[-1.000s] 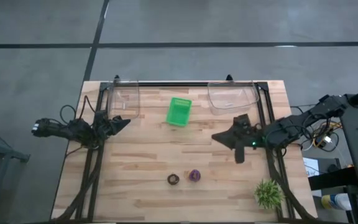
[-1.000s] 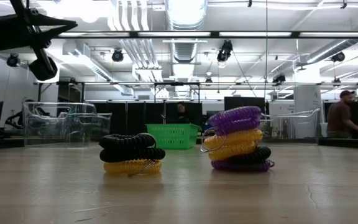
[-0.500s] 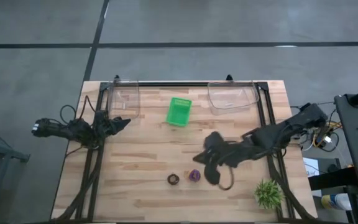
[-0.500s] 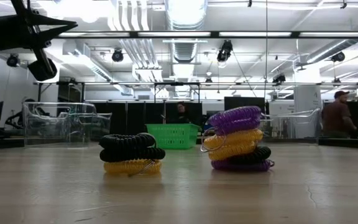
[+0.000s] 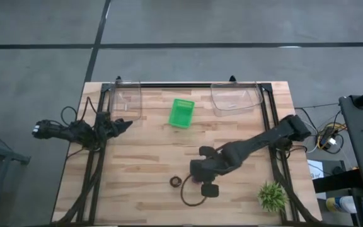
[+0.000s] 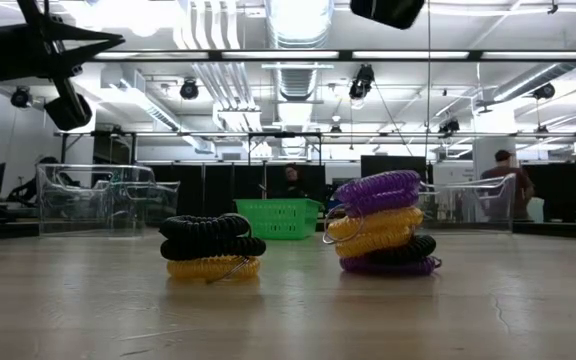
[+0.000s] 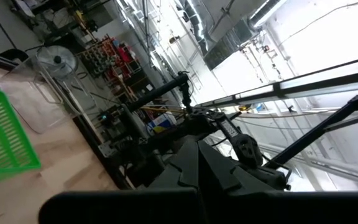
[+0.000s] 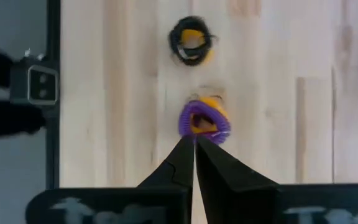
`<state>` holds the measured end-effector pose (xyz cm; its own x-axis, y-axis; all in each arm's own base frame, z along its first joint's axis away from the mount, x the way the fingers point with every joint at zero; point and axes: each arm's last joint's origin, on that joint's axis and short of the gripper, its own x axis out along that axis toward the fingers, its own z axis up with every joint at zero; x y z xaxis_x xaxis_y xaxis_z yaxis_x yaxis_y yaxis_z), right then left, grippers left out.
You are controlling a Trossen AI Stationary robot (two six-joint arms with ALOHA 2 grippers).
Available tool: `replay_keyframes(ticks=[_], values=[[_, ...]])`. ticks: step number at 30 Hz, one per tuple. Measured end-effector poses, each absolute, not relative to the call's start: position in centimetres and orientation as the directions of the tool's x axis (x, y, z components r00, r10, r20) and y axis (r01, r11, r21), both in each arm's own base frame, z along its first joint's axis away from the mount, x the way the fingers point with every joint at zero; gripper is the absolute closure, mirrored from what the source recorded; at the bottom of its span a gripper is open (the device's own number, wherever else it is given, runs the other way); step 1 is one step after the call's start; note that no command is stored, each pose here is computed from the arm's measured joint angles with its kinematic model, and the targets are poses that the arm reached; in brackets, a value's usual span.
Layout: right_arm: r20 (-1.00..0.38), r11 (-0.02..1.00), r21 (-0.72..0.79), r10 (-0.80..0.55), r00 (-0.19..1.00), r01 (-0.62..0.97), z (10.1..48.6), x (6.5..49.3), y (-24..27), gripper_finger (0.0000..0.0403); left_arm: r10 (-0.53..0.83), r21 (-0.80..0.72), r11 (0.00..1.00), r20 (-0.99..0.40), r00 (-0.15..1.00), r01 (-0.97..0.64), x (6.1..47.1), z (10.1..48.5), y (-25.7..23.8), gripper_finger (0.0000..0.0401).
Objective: Sort spring keychains
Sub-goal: Put the purple spring keychain into the right transparent bin
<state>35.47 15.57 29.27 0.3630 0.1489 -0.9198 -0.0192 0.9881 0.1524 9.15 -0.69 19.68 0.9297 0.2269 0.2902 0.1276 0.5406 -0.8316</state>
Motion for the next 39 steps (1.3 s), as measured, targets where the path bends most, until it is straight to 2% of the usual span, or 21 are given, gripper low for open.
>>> replay_keyframes(ticks=[4, 12, 16, 20, 35, 39], values=[[-0.929, 0.984, 0.171, 0.180, 0.323, -0.057, 29.2, 36.9, 15.7, 0.0355, 0.202, -0.828, 0.543, 0.292, 0.935, 0.141, 9.2, 19.7, -0.8, 0.0401], [-0.948, 0.977, 0.142, 0.181, 0.262, -0.160, 27.9, 39.2, 17.1, 0.0251, 0.185, -0.825, 0.545, 0.294, 0.938, 0.151, 9.2, 19.7, -0.8, 0.0401], [-0.967, 0.971, 0.113, 0.156, 0.201, -0.211, 26.5, 39.6, 17.7, 0.0226, 0.185, -0.825, 0.545, 0.295, 0.937, 0.152, 9.2, 19.7, -0.8, 0.0401], [-0.973, 0.961, 0.091, 0.141, 0.180, -0.262, 25.5, 39.6, 18.3, 0.0222, 0.185, -0.825, 0.545, 0.295, 0.937, 0.152, 9.2, 19.7, -0.8, 0.0401], [-0.990, 0.959, 0.070, 0.100, 0.097, -0.275, 21.9, 39.1, 18.2, 0.0239, 0.185, -0.824, 0.545, 0.296, 0.937, 0.152, 9.2, 19.7, -0.8, 0.0401], [-0.988, 0.958, 0.071, 0.106, 0.112, -0.279, 21.7, 39.3, 18.3, 0.0241, 0.185, -0.824, 0.545, 0.295, 0.937, 0.152, 9.2, 19.7, -0.8, 0.0401]])
